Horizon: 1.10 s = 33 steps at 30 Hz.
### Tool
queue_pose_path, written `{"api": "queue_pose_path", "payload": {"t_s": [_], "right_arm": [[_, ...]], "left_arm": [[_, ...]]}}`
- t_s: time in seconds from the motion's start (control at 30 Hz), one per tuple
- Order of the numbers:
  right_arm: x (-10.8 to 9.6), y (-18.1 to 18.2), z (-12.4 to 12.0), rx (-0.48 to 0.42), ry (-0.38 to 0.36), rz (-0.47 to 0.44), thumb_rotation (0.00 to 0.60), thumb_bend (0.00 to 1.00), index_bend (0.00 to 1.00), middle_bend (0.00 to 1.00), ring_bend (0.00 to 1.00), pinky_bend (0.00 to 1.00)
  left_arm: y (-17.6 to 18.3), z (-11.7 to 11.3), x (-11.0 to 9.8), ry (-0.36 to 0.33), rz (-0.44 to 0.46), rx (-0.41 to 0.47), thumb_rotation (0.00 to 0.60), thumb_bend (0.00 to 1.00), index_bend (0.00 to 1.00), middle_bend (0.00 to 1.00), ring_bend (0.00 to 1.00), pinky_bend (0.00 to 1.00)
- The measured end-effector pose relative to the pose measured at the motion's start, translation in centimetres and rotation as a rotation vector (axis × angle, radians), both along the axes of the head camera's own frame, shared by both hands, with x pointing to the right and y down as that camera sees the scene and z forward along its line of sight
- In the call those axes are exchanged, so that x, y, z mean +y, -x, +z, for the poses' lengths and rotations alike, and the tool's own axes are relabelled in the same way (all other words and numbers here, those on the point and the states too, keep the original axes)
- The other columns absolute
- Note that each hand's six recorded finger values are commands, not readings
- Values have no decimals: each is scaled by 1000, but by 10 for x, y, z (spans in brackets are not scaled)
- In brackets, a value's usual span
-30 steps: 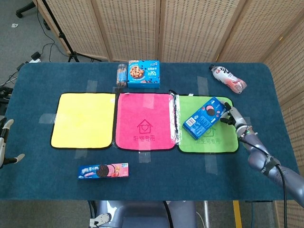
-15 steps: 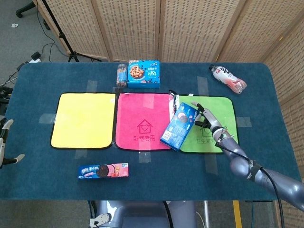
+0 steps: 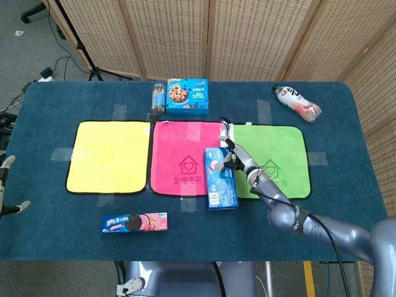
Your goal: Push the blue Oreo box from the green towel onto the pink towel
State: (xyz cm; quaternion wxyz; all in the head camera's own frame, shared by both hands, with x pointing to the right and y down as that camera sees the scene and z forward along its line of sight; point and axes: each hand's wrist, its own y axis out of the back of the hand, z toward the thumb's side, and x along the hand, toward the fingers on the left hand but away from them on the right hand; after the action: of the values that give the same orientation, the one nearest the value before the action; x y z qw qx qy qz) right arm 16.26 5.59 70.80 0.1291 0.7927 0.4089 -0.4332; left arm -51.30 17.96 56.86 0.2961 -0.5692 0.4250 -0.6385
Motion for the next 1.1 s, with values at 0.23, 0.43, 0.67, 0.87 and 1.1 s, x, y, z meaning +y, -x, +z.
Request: {"api": "queue_pose_path", "payload": {"t_s": [0.23,0.43,0.67,0.87,1.1], "right_arm": [[-9,-2,-20,15,-68,-32,600,892,85,7,0,76],[-12,-32,-40,138,-246,-182,600,0,0,0,0,76],[15,-80,-63,322,-489,-485,600,0,0,0,0,49],[51,-112,-73,438,-660,-750,600,0,0,0,0,32],[78,-138,-64,516,-769,-921,600,0,0,0,0,32]], "left_arm": [[2,-2,1,-3,-6,5,600,0,0,0,0,0],[0,-1,1,-1,4,8,600,0,0,0,0,0],[-1,1,1,6,10,2,600,0,0,0,0,0],[-4,1,1,1,15,1,600,0,0,0,0,0],[-5,2,1,6,15,0,600,0,0,0,0,0]]}}
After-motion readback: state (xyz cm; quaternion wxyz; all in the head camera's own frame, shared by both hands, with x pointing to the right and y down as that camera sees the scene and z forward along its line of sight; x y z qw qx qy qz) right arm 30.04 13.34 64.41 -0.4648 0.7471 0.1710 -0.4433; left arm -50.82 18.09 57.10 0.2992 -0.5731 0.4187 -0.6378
